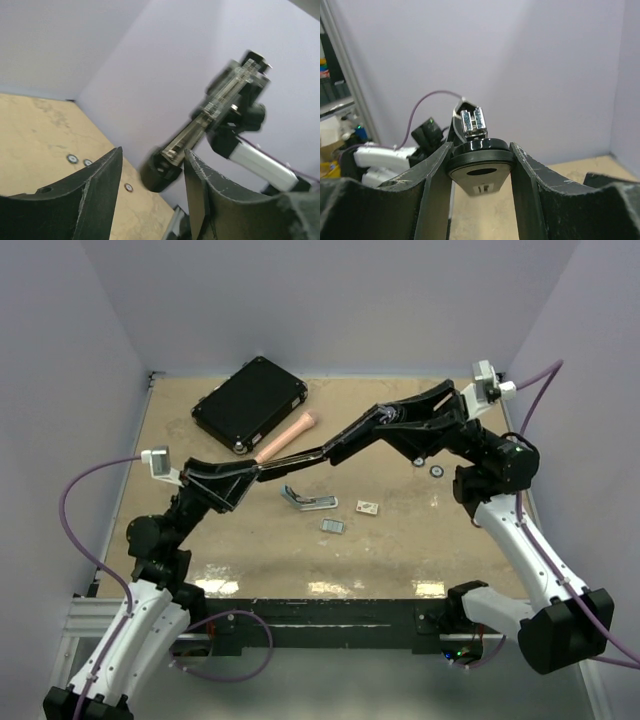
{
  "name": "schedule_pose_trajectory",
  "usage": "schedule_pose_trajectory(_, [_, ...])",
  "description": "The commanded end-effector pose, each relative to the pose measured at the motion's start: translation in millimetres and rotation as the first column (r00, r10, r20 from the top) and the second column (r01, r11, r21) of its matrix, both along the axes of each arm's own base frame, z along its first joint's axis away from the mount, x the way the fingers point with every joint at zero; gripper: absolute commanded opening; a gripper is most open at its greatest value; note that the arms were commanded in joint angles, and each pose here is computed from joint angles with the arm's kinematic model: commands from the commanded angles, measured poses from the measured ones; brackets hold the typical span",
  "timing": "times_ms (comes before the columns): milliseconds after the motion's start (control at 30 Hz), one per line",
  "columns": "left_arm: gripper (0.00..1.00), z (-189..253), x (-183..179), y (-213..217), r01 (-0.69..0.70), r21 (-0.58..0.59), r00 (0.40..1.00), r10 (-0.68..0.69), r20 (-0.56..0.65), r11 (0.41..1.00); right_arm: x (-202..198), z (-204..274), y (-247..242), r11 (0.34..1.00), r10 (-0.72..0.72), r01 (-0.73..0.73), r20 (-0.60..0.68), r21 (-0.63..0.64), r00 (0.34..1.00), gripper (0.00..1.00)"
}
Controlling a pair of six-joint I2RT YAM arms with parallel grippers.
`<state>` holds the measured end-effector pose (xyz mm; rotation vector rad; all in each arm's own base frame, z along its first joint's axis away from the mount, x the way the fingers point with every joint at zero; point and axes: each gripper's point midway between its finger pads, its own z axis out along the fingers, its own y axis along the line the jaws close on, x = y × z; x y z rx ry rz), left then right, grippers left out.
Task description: Load the staples into the stapler
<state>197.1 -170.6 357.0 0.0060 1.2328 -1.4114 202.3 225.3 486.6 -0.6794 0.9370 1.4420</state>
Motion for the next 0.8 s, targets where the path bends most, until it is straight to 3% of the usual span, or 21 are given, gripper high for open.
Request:
schedule_pose_trajectory(0, [0.64,-38.5,42.5,28.1,-0.219,0.025,0.967,0.221,-0.127,0.975,-50.5,77.6,-33.8,0.971,-0.104,0.04,0.266,0.234,0.958,0.0])
schedule_pose_trajectory(67, [0.79,-42.4,40.9,26.2,-0.22,0.073,0.971,0.226,-0.084,0.973,-49.4,76.1,-32.5,0.974,-0.1,0.04,0.266,0.223,0.959,0.0])
schedule_pose_trajectory(167, [0.92,-44.0,39.0,23.4,-0.232,0.167,0.972,0.233,0.012,0.958,-47.0,73.2,-29.5,0.979,-0.094,0.04,0.267,0.199,0.959,0.0])
schedule_pose_trajectory(267, [0.99,-43.8,39.5,24.1,-0.266,0.245,0.964,0.25,0.091,0.932,-42.2,70.7,-27.9,0.981,-0.094,0.046,0.257,0.187,0.962,0.0])
schedule_pose_trajectory(367, [0.99,-24.0,33.1,17.1,-0.266,0.305,0.953,0.201,0.228,0.915,-34.4,65.5,-24.2,0.986,-0.089,0.052,0.238,0.16,0.967,0.0])
schedule_pose_trajectory(500, [0.99,0.4,37.5,-2.3,-0.202,0.351,0.947,0.091,0.307,0.914,-22.6,56.1,-20.0,0.99,-0.091,0.067,0.2,0.126,0.976,0.0])
schedule_pose_trajectory(633, [0.99,28.3,20.8,-57.4,-0.054,0.346,0.923,-0.085,0.375,0.937,-10.7,45.2,-17.0,0.991,-0.107,0.094,0.154,0.09,0.982,0.0])
schedule_pose_trajectory(767, [0.99,53.9,16.5,-101.0,-0.051,0.36,0.872,-0.134,0.47,0.931,-2.2,36.5,-15.7,0.99,-0.136,0.129,0.121,0.065,0.983,0.0])
